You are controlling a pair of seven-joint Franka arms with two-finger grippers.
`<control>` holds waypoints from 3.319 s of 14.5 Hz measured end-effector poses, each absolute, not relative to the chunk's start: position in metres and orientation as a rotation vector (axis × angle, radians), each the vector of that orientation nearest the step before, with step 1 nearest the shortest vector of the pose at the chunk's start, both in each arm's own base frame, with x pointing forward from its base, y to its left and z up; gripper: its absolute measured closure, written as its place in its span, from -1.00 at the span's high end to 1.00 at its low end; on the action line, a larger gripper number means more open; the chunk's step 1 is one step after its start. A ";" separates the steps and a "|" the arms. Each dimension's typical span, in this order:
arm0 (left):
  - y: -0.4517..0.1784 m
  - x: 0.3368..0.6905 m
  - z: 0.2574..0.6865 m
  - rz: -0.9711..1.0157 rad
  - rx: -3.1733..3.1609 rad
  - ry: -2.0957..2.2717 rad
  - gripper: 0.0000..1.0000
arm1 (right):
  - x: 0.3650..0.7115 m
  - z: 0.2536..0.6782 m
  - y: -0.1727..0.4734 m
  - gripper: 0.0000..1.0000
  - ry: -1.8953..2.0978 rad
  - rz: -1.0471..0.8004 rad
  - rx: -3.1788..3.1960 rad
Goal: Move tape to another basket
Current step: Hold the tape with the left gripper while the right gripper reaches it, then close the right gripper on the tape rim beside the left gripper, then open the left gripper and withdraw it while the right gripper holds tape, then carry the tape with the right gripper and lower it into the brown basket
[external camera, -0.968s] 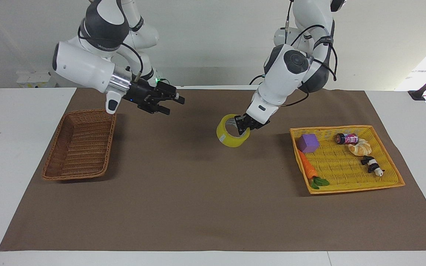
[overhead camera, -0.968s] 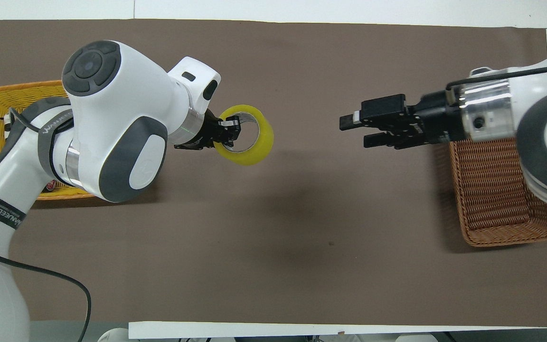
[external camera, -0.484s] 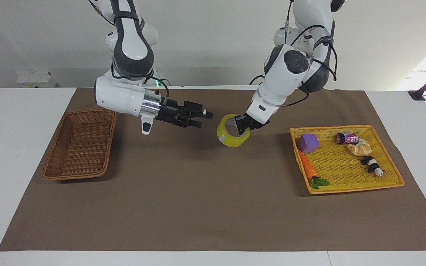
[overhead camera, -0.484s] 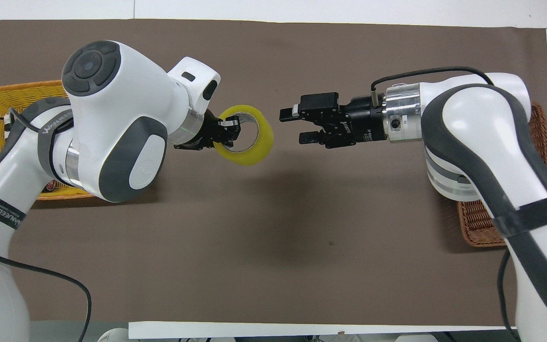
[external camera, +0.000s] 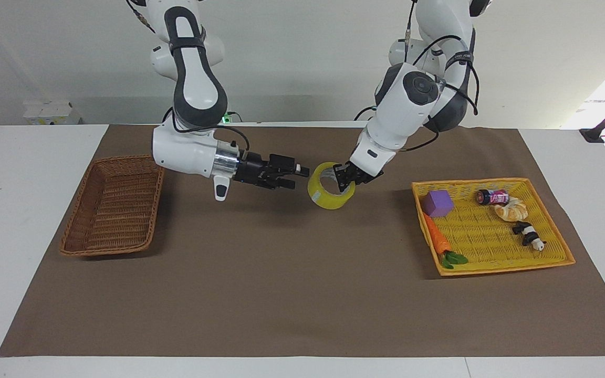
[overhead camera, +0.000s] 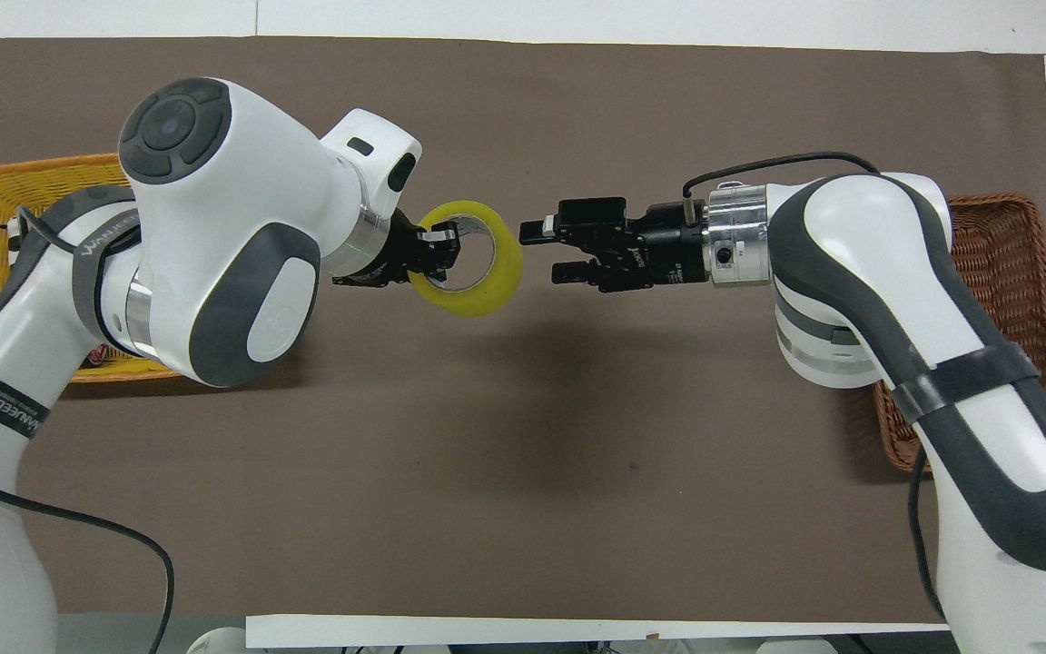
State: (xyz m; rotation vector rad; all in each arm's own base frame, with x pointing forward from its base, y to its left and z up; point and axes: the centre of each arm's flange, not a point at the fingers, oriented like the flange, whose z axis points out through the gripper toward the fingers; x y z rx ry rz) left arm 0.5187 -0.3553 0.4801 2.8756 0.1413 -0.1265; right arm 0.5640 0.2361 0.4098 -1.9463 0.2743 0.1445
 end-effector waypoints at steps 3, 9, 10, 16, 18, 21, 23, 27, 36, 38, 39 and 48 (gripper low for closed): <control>-0.355 0.519 0.480 -0.127 2.876 0.141 -0.58 | 0.553 0.407 0.269 0.99 0.277 0.127 -1.957; -0.355 0.519 0.480 -0.127 2.876 0.141 -0.58 | 0.552 0.404 0.269 0.99 0.283 0.126 -1.962; -0.355 0.519 0.480 -0.127 2.876 0.141 -0.58 | 0.552 0.404 0.269 0.98 0.284 0.126 -1.962; -0.355 0.518 0.479 -0.132 2.875 0.143 -0.58 | 0.552 0.404 0.267 0.10 0.280 0.121 -1.960; -0.355 0.518 0.479 -0.133 2.875 0.144 -0.58 | 0.552 0.404 0.267 0.10 0.272 0.116 -1.961; -0.355 0.518 0.479 -0.135 2.875 0.145 -0.57 | 0.552 0.404 0.267 0.10 0.271 0.115 -1.961; -0.354 0.517 0.485 -0.148 2.879 0.139 -0.24 | 0.553 0.402 0.264 0.10 0.278 0.114 -1.962; -0.308 0.531 0.541 -0.172 2.887 0.177 0.66 | 0.556 0.400 0.259 0.09 0.289 0.111 -1.961; 0.006 0.594 0.562 -0.013 3.025 -0.016 1.00 | 0.590 0.405 0.050 0.09 0.162 0.061 -2.081; 0.032 0.593 0.560 -0.009 3.033 0.001 1.00 | 0.582 0.404 -0.032 0.09 0.132 0.031 -2.133; 0.036 0.593 0.560 -0.007 3.034 0.007 1.00 | 0.573 0.405 -0.073 0.09 0.103 0.026 -2.159; -0.042 0.581 0.588 -0.095 3.132 -0.236 1.00 | 0.488 0.372 -0.311 0.09 -0.090 0.047 -2.265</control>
